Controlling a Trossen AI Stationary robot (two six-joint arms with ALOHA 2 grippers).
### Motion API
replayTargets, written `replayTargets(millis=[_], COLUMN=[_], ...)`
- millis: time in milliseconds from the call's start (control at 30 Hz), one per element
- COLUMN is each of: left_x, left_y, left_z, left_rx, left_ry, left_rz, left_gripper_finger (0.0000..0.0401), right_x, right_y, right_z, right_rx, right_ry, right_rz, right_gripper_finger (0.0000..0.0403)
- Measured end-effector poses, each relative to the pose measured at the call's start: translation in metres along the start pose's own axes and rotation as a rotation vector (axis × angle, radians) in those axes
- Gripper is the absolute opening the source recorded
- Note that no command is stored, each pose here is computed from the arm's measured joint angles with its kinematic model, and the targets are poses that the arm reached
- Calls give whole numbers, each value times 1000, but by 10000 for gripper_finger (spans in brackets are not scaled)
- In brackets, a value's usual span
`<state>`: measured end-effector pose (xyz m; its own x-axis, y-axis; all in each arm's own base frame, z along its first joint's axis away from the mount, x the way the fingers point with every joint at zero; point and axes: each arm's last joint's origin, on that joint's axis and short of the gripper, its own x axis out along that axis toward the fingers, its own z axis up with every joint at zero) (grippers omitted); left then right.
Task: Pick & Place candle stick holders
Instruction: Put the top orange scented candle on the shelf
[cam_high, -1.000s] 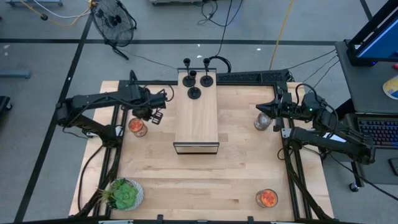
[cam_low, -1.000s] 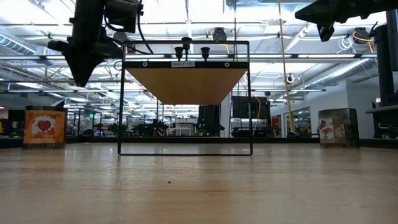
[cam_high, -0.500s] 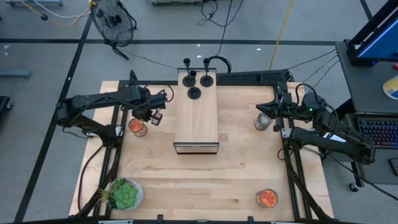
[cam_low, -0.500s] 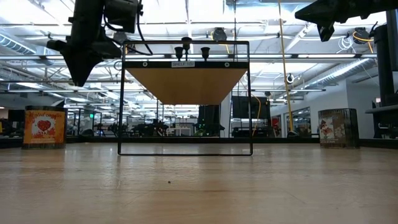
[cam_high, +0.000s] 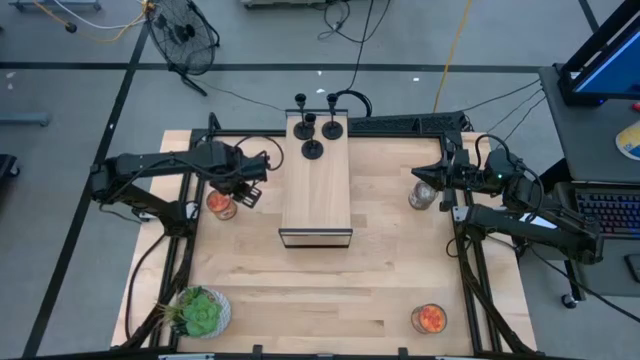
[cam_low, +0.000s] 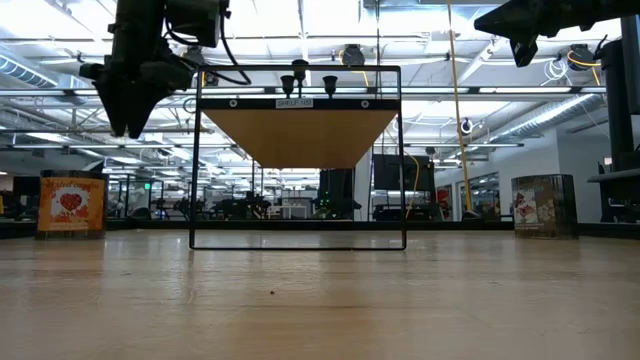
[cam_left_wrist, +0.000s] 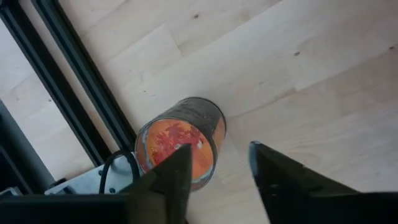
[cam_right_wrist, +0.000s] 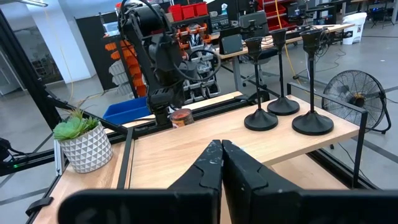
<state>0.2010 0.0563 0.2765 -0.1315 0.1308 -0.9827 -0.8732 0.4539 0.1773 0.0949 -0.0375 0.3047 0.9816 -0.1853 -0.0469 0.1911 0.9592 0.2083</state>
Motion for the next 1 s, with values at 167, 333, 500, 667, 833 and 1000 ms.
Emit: replayTargets(millis=[167,333,500,667,833,1000], left_x=[20,42,52,67,79,84], left_y=[-4,-4,-10,-12,-9,-8], left_z=[-7,-21,-26,-28,-33,-34], left_rx=[-11,-73,-61,-35,-45,-42], left_ry=[65,120,95,82,101,99], left_rz=[-1,74,17,7,36,39], left_gripper_finger=[222,230,230,230,230,219], right_x=[0,0,0,0,0,0], right_y=[0,0,0,0,0,0], right_z=[0,0,0,0,0,0], right_rx=[0,0,0,7,18,18], right_ry=[0,0,0,-1,-3,-5], right_rz=[0,0,0,-2,-3,-4], right_gripper_finger=[0,0,0,0,0,0])
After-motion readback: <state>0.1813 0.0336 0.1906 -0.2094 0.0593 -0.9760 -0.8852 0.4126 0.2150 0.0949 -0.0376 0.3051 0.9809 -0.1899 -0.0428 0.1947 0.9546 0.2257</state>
